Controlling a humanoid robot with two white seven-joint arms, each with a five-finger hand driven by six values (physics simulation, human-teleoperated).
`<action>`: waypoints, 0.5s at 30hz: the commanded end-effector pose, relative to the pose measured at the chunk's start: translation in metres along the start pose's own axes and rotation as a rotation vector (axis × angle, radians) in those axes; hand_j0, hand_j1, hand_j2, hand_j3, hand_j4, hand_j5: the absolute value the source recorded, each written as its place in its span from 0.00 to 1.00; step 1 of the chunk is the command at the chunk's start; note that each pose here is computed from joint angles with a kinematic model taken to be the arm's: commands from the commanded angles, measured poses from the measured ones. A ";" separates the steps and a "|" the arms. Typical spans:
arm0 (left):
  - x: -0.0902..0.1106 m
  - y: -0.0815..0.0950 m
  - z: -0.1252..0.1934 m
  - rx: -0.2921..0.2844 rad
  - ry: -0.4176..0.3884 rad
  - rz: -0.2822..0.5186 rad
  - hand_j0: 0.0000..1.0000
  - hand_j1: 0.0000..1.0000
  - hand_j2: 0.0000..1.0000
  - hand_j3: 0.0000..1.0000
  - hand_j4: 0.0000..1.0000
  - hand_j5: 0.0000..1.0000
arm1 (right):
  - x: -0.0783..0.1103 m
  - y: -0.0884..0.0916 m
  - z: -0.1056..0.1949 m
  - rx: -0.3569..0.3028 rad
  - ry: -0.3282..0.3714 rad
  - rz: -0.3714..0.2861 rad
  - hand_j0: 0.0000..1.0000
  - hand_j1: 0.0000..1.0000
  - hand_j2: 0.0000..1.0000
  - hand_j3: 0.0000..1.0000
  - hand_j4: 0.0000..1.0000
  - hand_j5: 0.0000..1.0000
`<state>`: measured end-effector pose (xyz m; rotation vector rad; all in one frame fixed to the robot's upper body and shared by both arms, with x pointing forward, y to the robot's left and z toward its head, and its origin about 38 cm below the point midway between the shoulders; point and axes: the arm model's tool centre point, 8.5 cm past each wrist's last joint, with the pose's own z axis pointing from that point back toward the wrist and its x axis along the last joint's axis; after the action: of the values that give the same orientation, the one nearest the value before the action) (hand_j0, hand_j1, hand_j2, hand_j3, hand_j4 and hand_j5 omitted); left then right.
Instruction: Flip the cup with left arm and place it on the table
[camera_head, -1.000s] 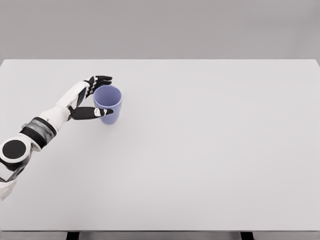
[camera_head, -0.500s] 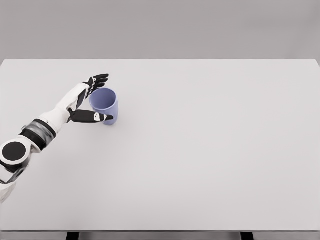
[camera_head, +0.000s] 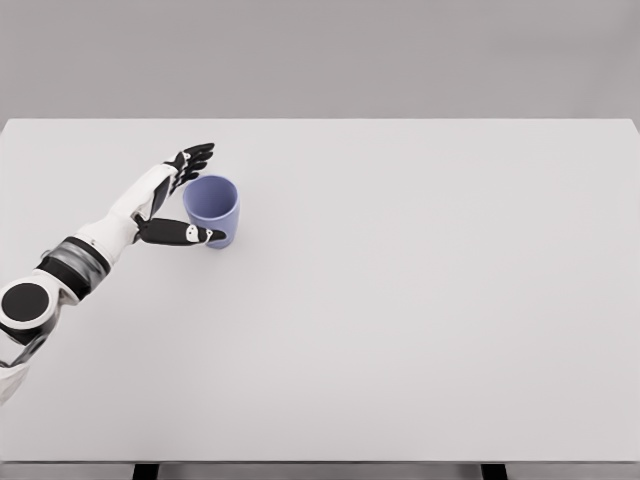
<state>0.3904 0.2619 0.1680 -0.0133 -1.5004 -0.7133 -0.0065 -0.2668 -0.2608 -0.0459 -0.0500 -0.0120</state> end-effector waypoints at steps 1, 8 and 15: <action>0.000 0.001 0.001 0.002 -0.003 -0.004 1.00 1.00 1.00 1.00 1.00 1.00 | 0.000 0.000 0.000 0.000 0.000 0.000 1.00 1.00 1.00 1.00 1.00 1.00; 0.001 0.007 0.003 0.010 -0.003 -0.015 1.00 1.00 1.00 1.00 1.00 1.00 | 0.000 0.000 0.000 0.001 0.000 0.000 1.00 1.00 1.00 1.00 1.00 1.00; 0.000 0.012 0.004 0.019 0.003 -0.022 1.00 1.00 1.00 1.00 1.00 1.00 | 0.000 0.000 0.000 0.001 0.000 0.000 1.00 1.00 1.00 1.00 1.00 1.00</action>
<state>0.3915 0.2719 0.1729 0.0143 -1.5053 -0.7166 -0.0064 -0.2668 -0.2608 -0.0458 -0.0501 -0.0120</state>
